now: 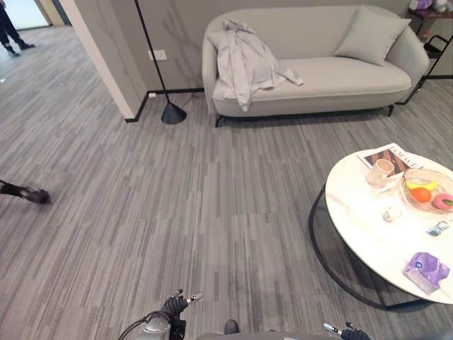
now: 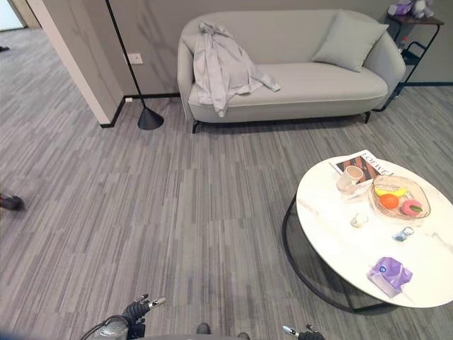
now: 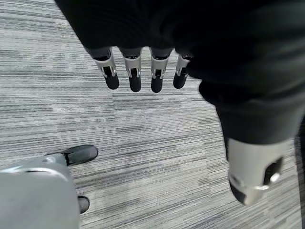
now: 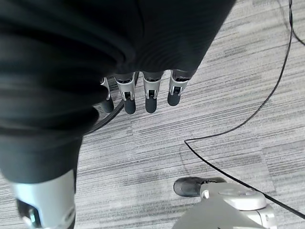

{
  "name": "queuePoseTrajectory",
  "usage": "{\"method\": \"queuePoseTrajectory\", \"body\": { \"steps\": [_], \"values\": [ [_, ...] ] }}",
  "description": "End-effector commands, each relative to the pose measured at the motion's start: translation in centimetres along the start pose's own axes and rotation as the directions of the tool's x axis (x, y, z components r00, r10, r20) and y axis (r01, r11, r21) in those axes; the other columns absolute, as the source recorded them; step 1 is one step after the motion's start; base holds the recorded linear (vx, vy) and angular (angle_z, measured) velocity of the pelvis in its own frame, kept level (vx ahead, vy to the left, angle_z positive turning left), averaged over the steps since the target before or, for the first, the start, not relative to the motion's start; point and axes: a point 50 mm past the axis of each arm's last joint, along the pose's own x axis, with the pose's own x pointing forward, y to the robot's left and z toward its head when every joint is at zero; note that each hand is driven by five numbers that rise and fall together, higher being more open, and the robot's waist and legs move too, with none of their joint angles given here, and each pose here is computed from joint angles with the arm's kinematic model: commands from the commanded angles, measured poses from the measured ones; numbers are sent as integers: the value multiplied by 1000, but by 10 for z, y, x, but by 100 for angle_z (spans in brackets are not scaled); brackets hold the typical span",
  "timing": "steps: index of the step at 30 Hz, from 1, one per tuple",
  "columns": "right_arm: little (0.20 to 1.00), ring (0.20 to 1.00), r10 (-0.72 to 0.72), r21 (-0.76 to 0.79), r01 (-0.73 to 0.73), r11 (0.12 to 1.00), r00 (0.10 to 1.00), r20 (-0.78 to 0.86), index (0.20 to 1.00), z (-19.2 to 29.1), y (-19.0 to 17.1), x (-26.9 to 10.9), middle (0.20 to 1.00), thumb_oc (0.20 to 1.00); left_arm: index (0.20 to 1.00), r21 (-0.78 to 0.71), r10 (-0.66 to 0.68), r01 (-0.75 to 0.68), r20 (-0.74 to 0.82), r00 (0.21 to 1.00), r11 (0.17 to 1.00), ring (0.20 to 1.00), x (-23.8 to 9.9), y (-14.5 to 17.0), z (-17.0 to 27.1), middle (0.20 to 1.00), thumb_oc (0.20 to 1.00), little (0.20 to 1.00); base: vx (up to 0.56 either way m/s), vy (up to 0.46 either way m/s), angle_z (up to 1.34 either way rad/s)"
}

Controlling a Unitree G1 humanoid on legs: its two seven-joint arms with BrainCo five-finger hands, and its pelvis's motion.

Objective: Hang the clothes on the sofa on the clothes rack.

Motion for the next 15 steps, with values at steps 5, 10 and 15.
{"method": "queuePoseTrajectory", "body": {
  "steps": [5,10,15],
  "values": [
    [1000,1000,-3,-26,4,1000,998,56,1000,13,-3,1,1000,1000,1000,18,2,-4,86,996,1000,1000,5,0,28,1000,1000,1000,28,2,-2],
    [1000,1000,-10,-34,12,999,998,59,1000,13,-4,1,1000,1000,1000,15,8,-9,83,997,1000,1000,5,-1,26,1000,1000,1000,17,4,-5],
    [1000,1000,-19,-50,23,998,996,88,1000,20,-5,2,1000,1000,1000,38,21,-23,56,998,999,1000,5,-2,20,1000,1000,1000,32,2,-4]
  ]
}}
